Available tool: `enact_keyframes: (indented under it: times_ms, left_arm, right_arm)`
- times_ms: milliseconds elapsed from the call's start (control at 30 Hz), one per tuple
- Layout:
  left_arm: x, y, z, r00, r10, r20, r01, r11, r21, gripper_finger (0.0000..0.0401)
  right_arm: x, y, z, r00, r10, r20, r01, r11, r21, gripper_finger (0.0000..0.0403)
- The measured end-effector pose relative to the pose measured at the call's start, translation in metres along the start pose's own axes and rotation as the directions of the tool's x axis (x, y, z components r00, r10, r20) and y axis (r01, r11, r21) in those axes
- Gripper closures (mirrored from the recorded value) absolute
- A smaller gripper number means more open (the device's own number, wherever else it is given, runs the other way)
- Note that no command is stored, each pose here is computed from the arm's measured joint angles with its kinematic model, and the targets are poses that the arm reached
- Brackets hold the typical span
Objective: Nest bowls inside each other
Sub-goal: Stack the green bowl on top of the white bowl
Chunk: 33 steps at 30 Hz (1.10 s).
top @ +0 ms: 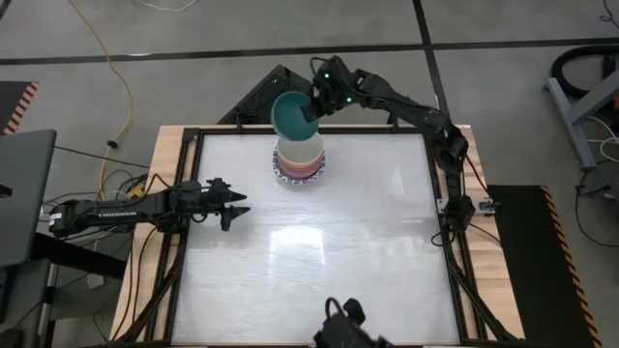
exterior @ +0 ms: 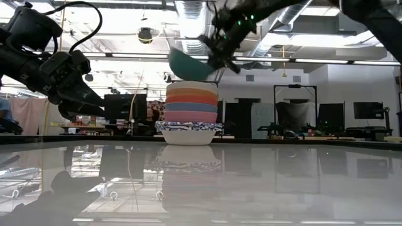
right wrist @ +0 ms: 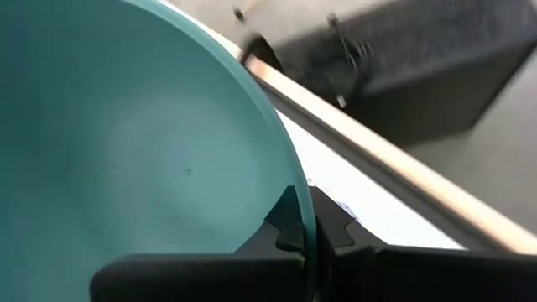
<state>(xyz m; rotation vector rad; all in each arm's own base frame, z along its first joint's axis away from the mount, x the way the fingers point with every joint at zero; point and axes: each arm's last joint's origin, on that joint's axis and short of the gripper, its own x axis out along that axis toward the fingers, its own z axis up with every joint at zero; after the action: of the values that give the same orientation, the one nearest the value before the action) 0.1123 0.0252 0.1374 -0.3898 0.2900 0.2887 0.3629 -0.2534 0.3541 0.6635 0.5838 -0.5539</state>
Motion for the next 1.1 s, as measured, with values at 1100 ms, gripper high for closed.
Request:
enact_keyframes:
  times_ms: [1100]
  left_arm:
    - [0.0, 0.0, 0.0, 1.0, 0.001, -0.001, -0.001, 1.0, -0.002, 0.0166]
  right_arm:
    - [0.01, -0.019, -0.022, 0.961, 0.074, -0.267, -0.082, 0.996, -0.018, 0.038]
